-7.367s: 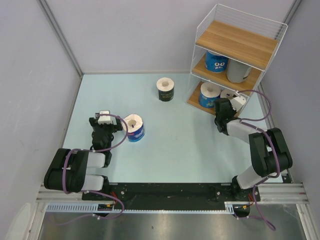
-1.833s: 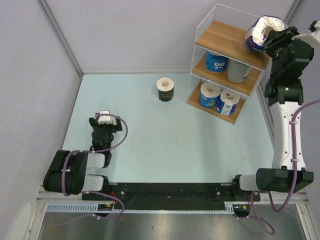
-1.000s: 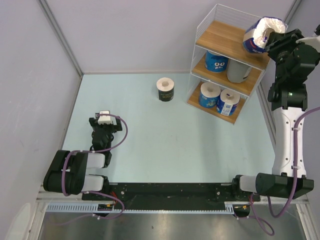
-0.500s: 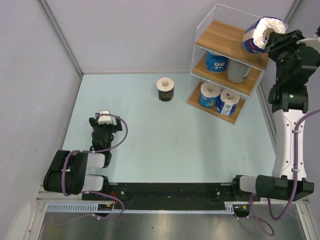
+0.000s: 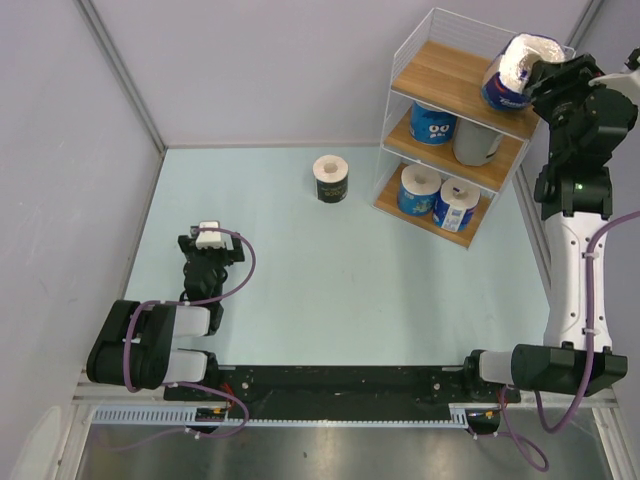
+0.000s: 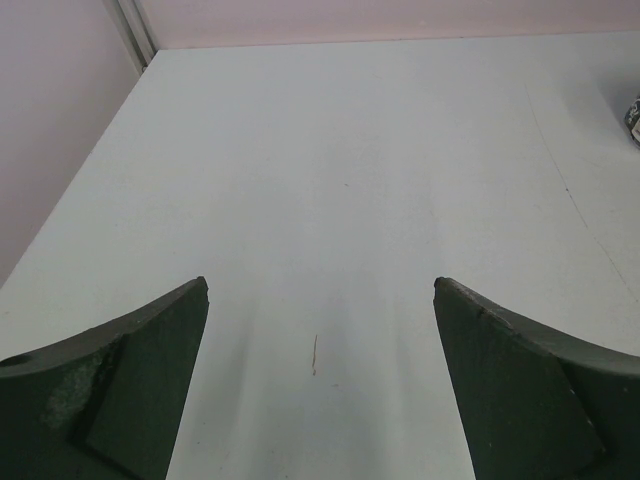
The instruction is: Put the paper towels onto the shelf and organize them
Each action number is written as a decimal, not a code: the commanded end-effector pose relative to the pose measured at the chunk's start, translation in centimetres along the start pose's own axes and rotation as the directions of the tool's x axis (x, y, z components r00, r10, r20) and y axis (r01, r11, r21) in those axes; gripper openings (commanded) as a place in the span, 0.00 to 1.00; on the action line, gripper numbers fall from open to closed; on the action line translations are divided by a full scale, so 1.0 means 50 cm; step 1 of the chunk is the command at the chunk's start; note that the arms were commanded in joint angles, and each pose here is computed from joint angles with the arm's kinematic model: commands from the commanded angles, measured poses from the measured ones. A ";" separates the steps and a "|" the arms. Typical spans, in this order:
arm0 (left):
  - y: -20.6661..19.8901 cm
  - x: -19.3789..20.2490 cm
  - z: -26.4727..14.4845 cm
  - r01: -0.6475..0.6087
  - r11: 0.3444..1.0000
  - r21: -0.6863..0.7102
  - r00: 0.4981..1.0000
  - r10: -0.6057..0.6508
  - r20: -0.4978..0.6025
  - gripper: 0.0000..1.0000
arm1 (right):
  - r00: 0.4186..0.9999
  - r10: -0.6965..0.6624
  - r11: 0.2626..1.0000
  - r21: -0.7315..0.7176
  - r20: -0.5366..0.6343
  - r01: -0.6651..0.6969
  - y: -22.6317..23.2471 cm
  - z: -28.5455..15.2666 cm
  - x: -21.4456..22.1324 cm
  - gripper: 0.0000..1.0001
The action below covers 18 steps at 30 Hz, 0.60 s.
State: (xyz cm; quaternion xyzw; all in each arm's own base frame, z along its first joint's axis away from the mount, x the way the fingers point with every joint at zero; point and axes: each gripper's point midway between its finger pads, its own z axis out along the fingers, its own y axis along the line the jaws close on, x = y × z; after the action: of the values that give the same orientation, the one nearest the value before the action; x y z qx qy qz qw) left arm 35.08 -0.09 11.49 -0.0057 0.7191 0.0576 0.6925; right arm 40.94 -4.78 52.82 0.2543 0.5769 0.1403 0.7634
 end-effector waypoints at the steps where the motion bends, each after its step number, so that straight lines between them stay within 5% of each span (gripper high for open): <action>1: -0.006 -0.036 0.012 0.021 1.000 0.014 0.998 -0.022 0.055 1.00 | 0.999 0.017 0.999 -0.049 0.047 -0.015 0.029 0.012 -0.034 0.63; 18: -0.006 -0.036 0.013 0.021 1.000 0.014 0.998 -0.022 0.055 1.00 | 0.998 0.033 0.988 -0.154 0.062 -0.023 0.069 0.031 -0.039 0.72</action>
State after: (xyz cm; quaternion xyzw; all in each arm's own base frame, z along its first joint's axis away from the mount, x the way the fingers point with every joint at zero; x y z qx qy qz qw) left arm 35.08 -0.09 11.49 -0.0056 0.7191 0.0575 0.6925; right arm 42.89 -4.32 53.87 0.2338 0.5624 0.1594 0.7769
